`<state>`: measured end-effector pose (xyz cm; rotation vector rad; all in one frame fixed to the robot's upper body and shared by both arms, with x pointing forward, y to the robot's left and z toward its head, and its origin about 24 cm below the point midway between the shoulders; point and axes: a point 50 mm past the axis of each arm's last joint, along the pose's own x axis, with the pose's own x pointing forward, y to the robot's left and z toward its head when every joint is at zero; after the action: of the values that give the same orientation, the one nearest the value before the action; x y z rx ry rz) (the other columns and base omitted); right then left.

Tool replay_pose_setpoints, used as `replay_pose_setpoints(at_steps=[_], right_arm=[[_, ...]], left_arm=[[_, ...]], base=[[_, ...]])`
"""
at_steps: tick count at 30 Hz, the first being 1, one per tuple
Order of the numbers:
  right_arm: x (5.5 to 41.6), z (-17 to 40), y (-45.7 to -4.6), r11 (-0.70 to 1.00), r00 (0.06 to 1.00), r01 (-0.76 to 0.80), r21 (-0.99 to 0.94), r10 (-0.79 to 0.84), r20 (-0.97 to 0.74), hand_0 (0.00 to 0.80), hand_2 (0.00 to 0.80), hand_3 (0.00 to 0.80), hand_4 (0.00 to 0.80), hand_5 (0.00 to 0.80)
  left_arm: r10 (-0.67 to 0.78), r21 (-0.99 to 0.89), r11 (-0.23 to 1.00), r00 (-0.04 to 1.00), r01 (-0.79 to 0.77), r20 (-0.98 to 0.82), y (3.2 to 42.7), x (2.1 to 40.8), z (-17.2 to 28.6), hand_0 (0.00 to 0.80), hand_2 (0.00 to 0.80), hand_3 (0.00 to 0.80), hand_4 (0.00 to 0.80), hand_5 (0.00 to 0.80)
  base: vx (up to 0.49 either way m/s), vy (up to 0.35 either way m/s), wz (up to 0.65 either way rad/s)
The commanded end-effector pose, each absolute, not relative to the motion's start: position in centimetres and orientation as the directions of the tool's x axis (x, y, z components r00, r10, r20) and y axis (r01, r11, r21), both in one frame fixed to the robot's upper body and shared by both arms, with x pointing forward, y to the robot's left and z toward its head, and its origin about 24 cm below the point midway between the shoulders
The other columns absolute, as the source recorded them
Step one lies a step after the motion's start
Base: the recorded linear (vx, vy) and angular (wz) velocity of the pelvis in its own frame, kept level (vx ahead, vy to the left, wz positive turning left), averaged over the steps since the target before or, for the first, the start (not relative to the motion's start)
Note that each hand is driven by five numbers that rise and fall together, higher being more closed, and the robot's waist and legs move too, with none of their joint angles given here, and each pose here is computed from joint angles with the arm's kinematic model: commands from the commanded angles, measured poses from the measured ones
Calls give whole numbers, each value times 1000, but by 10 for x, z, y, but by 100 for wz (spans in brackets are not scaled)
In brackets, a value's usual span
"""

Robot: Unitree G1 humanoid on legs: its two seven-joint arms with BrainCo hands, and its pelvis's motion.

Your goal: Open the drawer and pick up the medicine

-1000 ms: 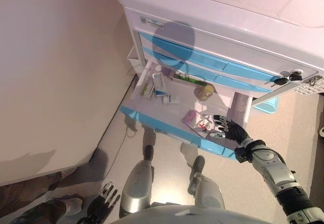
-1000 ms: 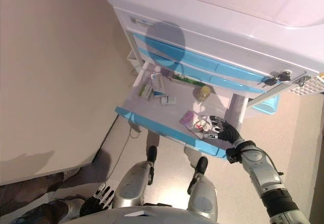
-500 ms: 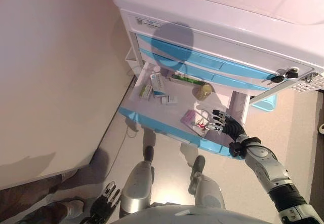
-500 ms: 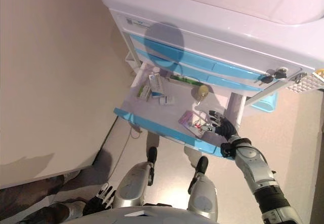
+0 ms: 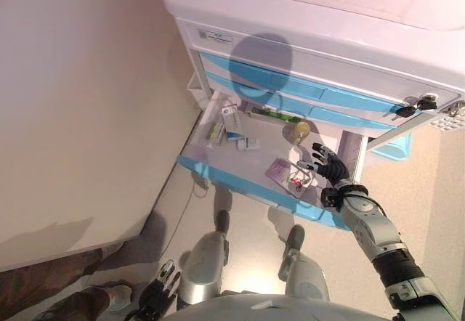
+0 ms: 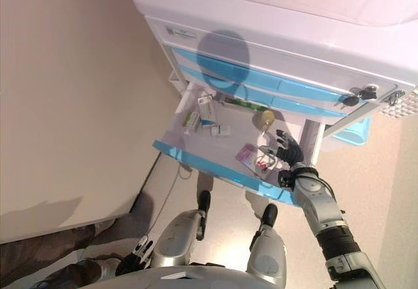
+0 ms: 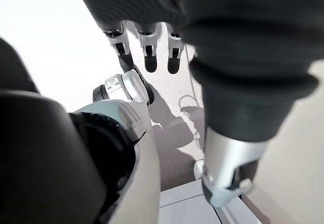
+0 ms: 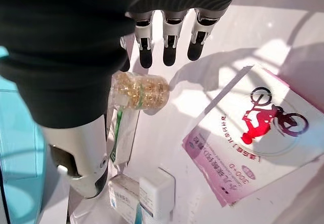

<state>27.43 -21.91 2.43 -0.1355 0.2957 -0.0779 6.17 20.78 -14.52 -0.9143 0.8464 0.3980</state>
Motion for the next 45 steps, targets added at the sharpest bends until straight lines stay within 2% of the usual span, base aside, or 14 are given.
replay_pose_setpoints(at_steps=[1, 21, 45], right_arm=[[289, 45, -215, 979, 971, 86, -185, -124, -205, 0, 0, 0, 0, 0], [323, 67, -212, 933, 952, 198, -301, -256, -165, 0, 0, 0, 0, 0], [347, 91, -210, 931, 961, 181, -318, -236, -143, 0, 0, 0, 0, 0]], left_arm=[[-32, -503, 610, 616, -612, -787, 212, 54, -144, 0, 0, 0, 0, 0], [-55, -505, 622, 610, -599, -791, 209, 60, -146, 0, 0, 0, 0, 0], [-66, -508, 627, 609, -591, -790, 213, 65, -146, 0, 0, 0, 0, 0]], base=[[0, 0, 0], [1, 0, 0], [0, 0, 0]])
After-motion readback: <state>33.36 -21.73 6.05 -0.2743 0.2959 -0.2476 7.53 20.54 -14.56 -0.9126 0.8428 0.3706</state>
